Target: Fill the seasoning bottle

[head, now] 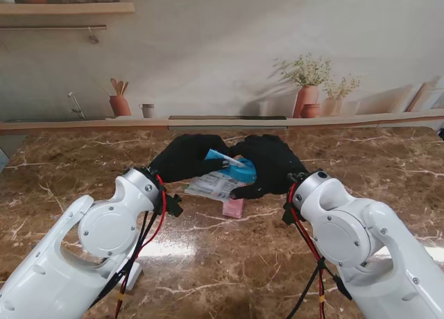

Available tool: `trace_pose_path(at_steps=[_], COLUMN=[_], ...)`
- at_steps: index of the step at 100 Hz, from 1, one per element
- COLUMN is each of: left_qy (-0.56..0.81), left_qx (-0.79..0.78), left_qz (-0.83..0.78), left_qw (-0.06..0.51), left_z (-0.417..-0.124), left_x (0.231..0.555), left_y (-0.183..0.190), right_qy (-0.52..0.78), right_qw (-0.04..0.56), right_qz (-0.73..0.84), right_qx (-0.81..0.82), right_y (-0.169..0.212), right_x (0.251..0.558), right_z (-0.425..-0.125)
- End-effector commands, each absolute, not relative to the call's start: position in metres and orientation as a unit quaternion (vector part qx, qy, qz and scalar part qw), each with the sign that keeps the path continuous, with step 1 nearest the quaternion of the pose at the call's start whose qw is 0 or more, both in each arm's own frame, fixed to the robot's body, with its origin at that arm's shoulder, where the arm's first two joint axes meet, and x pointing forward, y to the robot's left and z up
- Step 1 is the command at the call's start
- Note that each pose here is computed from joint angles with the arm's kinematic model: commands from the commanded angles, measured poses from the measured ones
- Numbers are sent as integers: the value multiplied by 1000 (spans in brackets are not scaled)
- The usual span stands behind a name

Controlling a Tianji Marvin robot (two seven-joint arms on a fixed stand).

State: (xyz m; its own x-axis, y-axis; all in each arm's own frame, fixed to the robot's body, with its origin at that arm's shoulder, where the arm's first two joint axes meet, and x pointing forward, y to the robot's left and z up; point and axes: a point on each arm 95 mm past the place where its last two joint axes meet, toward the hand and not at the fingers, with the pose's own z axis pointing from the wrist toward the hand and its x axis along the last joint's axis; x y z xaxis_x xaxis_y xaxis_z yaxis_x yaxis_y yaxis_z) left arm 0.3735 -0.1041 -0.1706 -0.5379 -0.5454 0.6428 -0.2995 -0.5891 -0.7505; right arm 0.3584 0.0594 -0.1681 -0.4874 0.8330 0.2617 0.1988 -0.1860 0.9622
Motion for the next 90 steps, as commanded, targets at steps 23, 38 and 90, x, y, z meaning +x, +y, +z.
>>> trace_pose_path(at_steps=[23,38,90], left_qy=[440,435,434], left_qx=[-465,-467,-500], left_qz=[-765,-766,-742], left_qw=[73,73,102], left_z=[-168,-171,-198], left_x=[369,367,370], left_y=[-117,-117,-88], right_qy=[567,558,594], right_qw=[259,255,260], right_qz=[630,641,627], right_qx=[464,461,433], right_y=[62,64,60], right_x=[363,367,372], right_z=[-181,-183,-184])
